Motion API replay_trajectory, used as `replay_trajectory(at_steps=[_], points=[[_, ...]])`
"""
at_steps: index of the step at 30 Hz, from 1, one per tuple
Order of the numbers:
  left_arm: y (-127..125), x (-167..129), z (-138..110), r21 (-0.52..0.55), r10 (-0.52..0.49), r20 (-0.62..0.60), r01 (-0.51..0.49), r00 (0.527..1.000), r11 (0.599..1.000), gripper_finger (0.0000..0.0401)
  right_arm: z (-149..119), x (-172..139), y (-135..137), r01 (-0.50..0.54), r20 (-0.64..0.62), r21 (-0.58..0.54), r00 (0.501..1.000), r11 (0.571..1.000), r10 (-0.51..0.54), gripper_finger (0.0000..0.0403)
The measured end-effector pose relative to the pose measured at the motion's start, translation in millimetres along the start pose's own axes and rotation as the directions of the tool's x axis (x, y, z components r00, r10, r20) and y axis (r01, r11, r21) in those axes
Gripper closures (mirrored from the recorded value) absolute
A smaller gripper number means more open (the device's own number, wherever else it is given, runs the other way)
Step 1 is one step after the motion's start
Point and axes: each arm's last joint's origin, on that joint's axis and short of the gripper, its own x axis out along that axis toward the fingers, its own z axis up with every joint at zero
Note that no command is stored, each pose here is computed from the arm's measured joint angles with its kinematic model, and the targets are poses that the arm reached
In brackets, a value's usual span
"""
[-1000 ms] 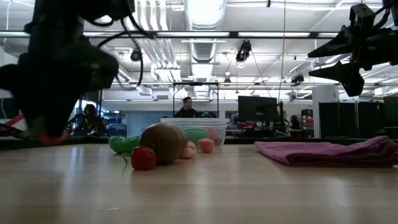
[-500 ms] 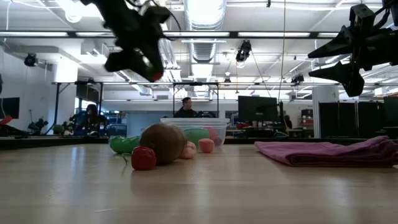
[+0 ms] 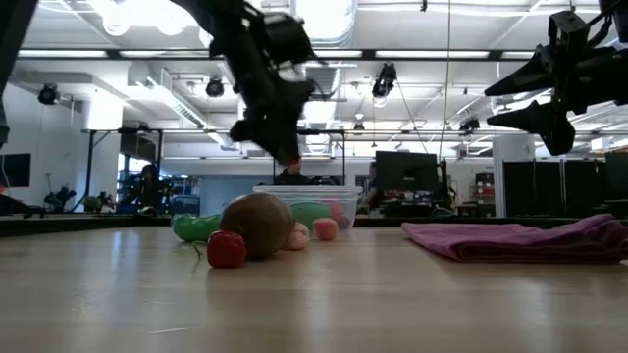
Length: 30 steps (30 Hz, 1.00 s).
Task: Pick and placing Produce into tupperware
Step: Put the bottom red strawberry into the white bin, then put the green pea into the white bin
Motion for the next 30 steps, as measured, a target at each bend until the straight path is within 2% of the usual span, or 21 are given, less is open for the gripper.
replay_trajectory(at_steps=[5, 10, 13, 16, 18, 20, 22, 24, 26, 27, 28, 30], points=[[12.6, 22.6, -1.0, 0.065, 0.102, -0.178, -0.092, 0.979, 0.994, 0.0243, -0.3, 0.1, -0.2, 0.002, -0.002, 0.002, 1.0, 1.0, -0.002, 0.0186], [6.8, 23.7, 5.0, 0.094, 0.101, -0.134, -0.089, 0.986, 0.992, 0.0193, -0.6, 0.3, -0.3, 0.005, -0.005, 0.001, 1.0, 1.0, -0.005, 0.0186], [5.6, 16.8, 8.0, 0.098, 0.124, -0.111, -0.113, 0.986, 0.989, 0.0162, -0.8, 0.6, -0.3, 0.006, -0.007, -0.001, 1.0, 1.0, -0.006, 0.0186], [2.2, -0.2, 4.8, 0.11, 0.1, -0.136, -0.086, 0.986, 0.99, 0.0145, -1.2, 1.0, -0.4, 0.009, -0.01, 0.005, 1.0, 1.0, -0.009, 0.0186], [-5.1, -15.4, -6.1, 0.195, 0.068, -0.184, -0.031, 0.981, 0.98, 0.0142, -1.6, 1.2, -0.6, 0.012, -0.014, 0.011, 1.0, 1.0, -0.012, 0.0186], [-19.6, -31.3, -22.2, 0.34, 0.045, -0.216, 0.032, 0.975, 0.94, 0.0141, -1.7, 1.4, -0.6, 0.014, -0.015, 0.011, 1.0, 1.0, -0.014, 0.0186], [-36.2, -45.6, -41.5, 0.482, 0.018, -0.223, 0.094, 0.975, 0.871, 0.0141, -2.4, 1.6, -1.0, 0.019, -0.021, 0.007, 1.0, 1.0, -0.019, 0.0186], [-53.0, -54.6, -64.9, 0.62, -0.005, -0.237, 0.155, 0.972, 0.769, 0.0141, -2.6, 2.0, -1.0, 0.021, -0.023, 0.005, 0.999, 1.0, -0.021, 0.0186], [-67.4, -52.4, -89.2, 0.728, -0.013, -0.25, 0.197, 0.968, 0.657, 0.0141, -3.5, 2.5, -1.4, 0.029, -0.031, -0.002, 0.999, 1.0, -0.029, 0.0186], [-74.3, -49.3, -100.0, 0.765, -0.016, -0.237, 0.197, 0.971, 0.613, 0.0141, -3.7, 2.7, -1.4, 0.03, -0.033, -0.003, 0.999, 1.0, -0.03, 0.0186], [-79.2, -43.7, -109.2, 0.791, -0.009, -0.212, 0.177, 0.977, 0.586, 0.0141, -4.0, 2.9, -1.5, 0.032, -0.036, -0.006, 0.999, 0.999, -0.033, 0.0186], [-85.0, -33.7, -122.9, 0.819, 0.022, -0.147, 0.109, 0.989, 0.563, 0.0141, -4.7, 3.8, -1.6, 0.037, -0.041, -0.01, 0.998, 0.999, -0.038, 0.0186]])
